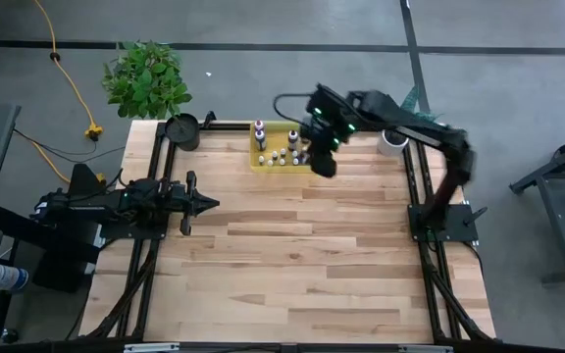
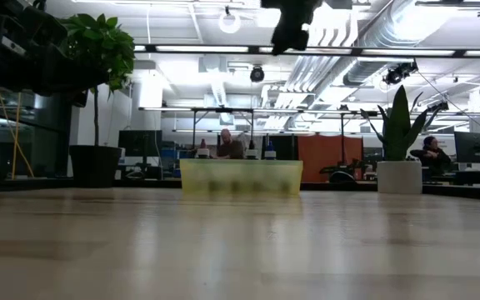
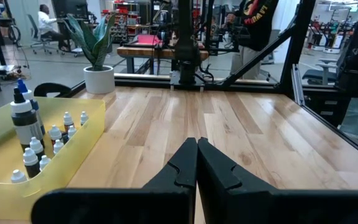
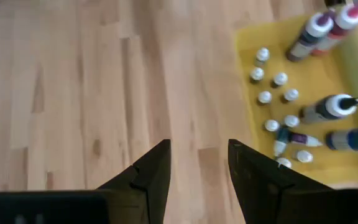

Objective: Pick & Place food coloring
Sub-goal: Return to Home Position

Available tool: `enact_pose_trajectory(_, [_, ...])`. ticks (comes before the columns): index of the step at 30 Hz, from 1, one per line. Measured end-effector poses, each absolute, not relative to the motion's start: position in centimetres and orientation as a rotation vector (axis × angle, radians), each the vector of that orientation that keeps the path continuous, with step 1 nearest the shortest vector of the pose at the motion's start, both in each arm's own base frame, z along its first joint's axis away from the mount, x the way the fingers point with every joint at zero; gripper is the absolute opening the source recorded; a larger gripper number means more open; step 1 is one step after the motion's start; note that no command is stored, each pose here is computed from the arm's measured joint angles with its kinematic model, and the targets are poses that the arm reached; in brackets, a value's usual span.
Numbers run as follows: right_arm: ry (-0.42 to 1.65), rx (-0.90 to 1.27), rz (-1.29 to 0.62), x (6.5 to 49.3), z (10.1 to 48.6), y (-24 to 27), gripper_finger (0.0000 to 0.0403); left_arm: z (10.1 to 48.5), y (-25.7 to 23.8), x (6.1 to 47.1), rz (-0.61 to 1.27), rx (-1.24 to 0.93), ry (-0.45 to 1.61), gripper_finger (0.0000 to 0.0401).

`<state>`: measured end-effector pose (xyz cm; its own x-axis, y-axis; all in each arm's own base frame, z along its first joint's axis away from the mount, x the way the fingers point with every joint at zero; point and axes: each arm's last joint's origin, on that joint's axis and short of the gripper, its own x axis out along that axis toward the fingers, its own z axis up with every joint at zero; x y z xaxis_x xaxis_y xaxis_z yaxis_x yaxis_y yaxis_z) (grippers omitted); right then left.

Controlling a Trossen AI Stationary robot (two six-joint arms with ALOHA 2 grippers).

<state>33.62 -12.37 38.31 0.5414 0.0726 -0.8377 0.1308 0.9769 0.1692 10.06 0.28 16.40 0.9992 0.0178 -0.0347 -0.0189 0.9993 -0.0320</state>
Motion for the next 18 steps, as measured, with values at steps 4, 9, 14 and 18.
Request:
enact_pose_trajectory(4, [0.871,0.183,0.005,30.9,37.1,-9.1,0.0122,16.4,0.3,10.1,0.018,-0.032,0.035,0.0000])
enact_pose_trajectory(9, [0.710,0.178,0.040,26.4,34.8,-5.7,0.0055,16.4,0.3,10.1,0.018,-0.032,0.035,0.0000])
enact_pose_trajectory(14, [0.577,0.216,0.073,21.5,32.7,-3.2,0.0008,16.4,0.3,10.1,0.018,-0.032,0.034,0.0000])
enact_pose_trajectory(18, [0.492,0.244,0.113,17.9,30.8,-2.0,0.0003,16.4,0.3,10.1,0.018,-0.033,0.034,0.0000])
